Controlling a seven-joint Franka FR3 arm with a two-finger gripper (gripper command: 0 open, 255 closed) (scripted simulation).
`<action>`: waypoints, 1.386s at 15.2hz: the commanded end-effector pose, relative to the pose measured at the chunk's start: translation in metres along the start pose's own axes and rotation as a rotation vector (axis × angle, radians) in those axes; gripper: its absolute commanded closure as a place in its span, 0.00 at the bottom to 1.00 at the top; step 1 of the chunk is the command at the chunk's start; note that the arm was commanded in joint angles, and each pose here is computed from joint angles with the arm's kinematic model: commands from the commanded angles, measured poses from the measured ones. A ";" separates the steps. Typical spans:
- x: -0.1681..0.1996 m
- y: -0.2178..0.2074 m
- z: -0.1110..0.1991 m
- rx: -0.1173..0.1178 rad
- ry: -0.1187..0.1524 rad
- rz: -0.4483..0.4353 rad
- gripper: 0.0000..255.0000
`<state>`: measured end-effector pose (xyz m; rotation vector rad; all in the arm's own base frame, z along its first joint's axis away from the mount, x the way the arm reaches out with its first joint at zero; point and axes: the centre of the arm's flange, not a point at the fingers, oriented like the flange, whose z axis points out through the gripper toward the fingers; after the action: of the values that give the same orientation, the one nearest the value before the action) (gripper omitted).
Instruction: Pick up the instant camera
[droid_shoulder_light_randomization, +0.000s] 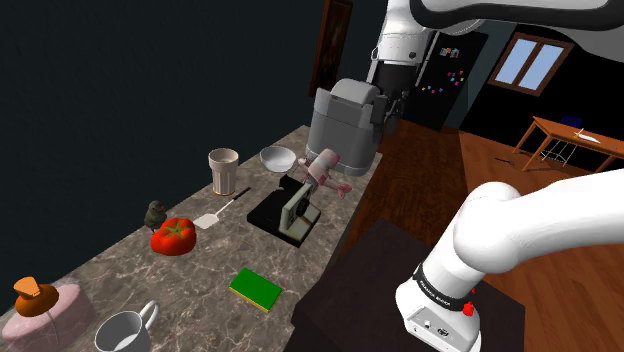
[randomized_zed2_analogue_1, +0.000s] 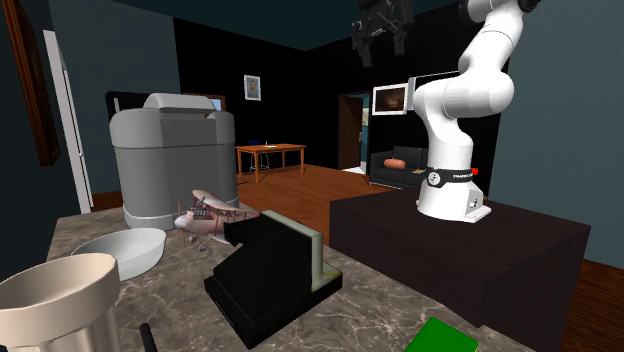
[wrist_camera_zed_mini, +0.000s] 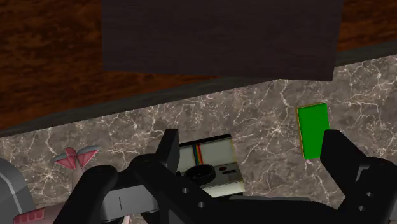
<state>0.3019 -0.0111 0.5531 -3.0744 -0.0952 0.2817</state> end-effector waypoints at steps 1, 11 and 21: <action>0.000 0.000 0.000 0.000 0.000 0.000 0.00; 0.066 -0.041 0.099 0.023 0.059 0.451 0.00; 0.149 -0.049 0.193 0.045 0.117 0.902 0.00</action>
<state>0.4042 0.0579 0.3480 -2.8821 1.2050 0.1319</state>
